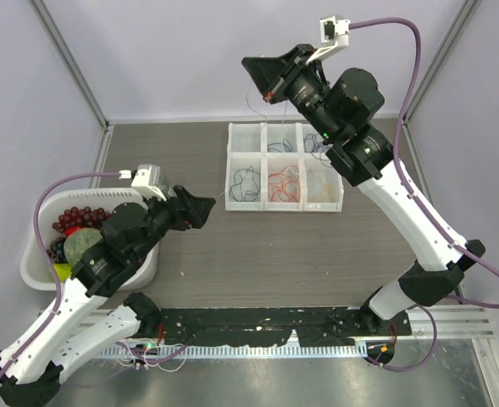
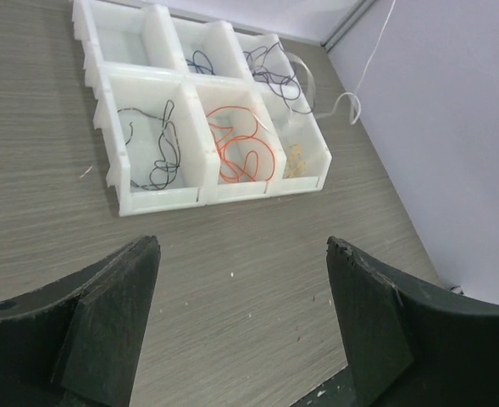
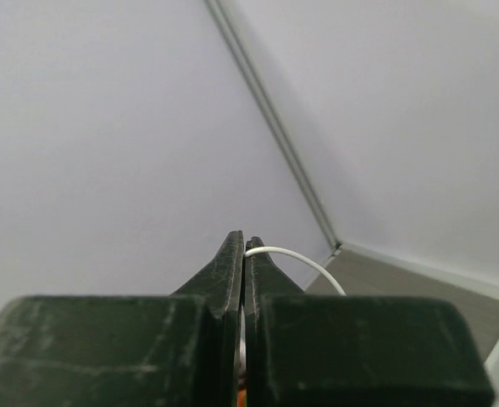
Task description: Untangle the cables
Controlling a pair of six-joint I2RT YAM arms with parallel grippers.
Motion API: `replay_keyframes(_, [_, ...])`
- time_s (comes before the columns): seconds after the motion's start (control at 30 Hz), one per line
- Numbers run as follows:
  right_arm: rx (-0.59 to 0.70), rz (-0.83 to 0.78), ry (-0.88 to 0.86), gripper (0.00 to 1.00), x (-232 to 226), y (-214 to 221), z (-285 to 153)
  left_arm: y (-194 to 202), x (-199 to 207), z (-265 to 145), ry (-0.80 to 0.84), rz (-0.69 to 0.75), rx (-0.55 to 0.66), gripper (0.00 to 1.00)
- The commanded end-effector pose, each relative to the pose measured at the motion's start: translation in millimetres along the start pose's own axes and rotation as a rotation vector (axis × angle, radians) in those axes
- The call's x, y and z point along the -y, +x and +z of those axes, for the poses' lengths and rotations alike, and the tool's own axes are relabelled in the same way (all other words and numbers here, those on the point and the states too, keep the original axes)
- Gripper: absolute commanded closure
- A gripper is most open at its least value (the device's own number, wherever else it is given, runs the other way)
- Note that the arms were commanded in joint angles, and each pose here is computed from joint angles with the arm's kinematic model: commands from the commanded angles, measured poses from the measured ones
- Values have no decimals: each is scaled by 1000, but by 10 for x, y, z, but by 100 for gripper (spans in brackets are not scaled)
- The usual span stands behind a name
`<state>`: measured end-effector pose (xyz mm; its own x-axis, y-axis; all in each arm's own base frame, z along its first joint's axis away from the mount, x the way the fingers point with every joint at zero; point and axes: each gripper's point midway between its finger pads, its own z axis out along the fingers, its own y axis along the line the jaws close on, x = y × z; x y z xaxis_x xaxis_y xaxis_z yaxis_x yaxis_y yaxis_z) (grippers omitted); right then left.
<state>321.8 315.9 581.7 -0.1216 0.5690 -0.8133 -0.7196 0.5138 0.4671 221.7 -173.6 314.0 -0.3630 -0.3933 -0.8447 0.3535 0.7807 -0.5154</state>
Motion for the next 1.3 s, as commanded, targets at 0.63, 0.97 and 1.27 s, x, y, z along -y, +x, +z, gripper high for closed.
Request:
replay_keyframes(0.63, [236,-197,188,99,1211,-131,1182,196,-465,-162,-155,119,-23,15])
replay_keyframes(0.97, [113,-233,280,99,1999,501,1310,100,-594,-282,-207,175,17,14])
replay_keyframes(1.27, [47,-159,265,99,2179,863,1400,67,-557,-227,-205,218,-2,14])
